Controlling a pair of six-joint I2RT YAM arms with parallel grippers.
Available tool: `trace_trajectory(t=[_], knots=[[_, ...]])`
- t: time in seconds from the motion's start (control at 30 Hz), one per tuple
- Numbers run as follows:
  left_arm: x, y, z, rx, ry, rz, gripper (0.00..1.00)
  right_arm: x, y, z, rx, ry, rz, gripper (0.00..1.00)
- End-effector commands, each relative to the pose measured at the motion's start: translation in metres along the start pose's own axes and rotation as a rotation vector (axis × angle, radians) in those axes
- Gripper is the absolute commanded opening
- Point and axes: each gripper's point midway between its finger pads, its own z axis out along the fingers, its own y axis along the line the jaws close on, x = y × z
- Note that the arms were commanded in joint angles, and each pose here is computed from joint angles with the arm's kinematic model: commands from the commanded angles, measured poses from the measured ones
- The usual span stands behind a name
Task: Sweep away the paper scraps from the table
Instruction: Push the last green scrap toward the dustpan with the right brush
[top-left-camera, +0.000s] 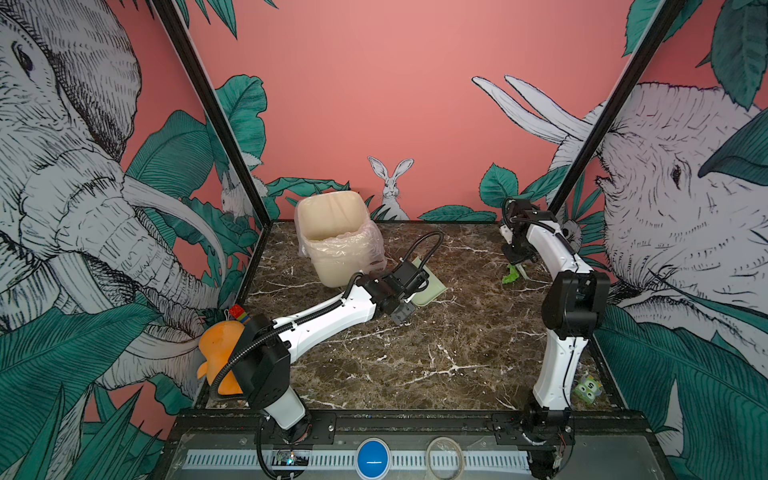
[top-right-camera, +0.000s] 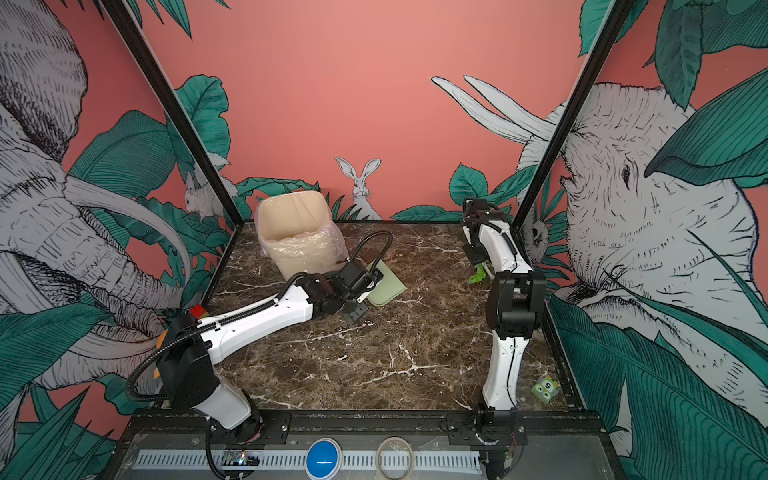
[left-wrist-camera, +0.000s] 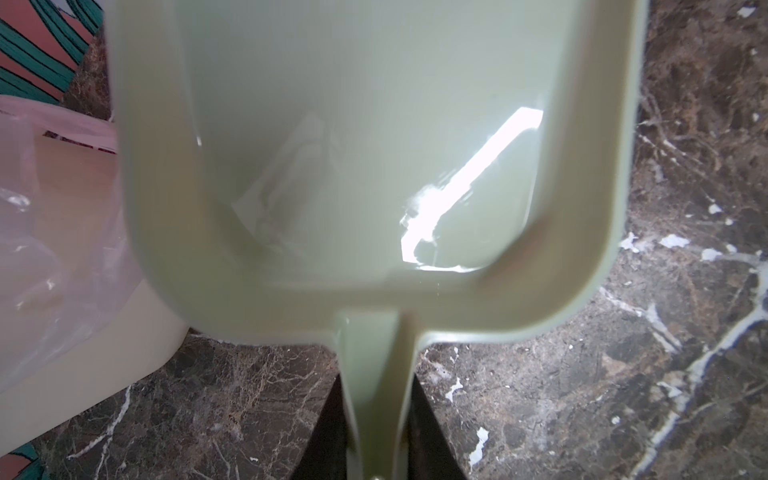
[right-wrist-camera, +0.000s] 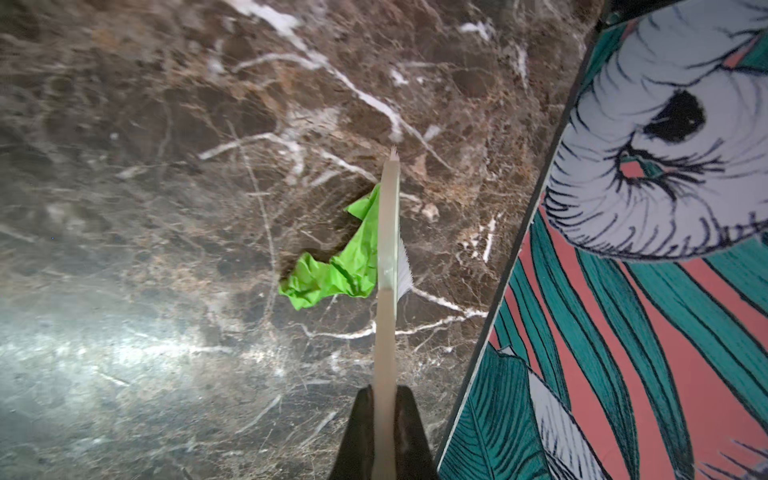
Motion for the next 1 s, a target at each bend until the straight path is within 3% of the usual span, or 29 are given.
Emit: trace_trajectory(t=[0.0,0.63,0.97], knots=[[0.001,0.002,-0.014,0.001,-0.033,-0.029,0.14,0.004,0.034,-0.006,-0.098,0.021,-0.064,0.0],[0.037,-0.009,-0.011,0.024,0.046,-0.04,0.14,0.05,0.177,-0.09,-0.283,0.029,-0.332,0.0],[0.075,-0.03,-0.019,0.063,0.131,-0.017,0.14,0.069,0.225,-0.126,-0.364,0.017,-0.375,0.0]])
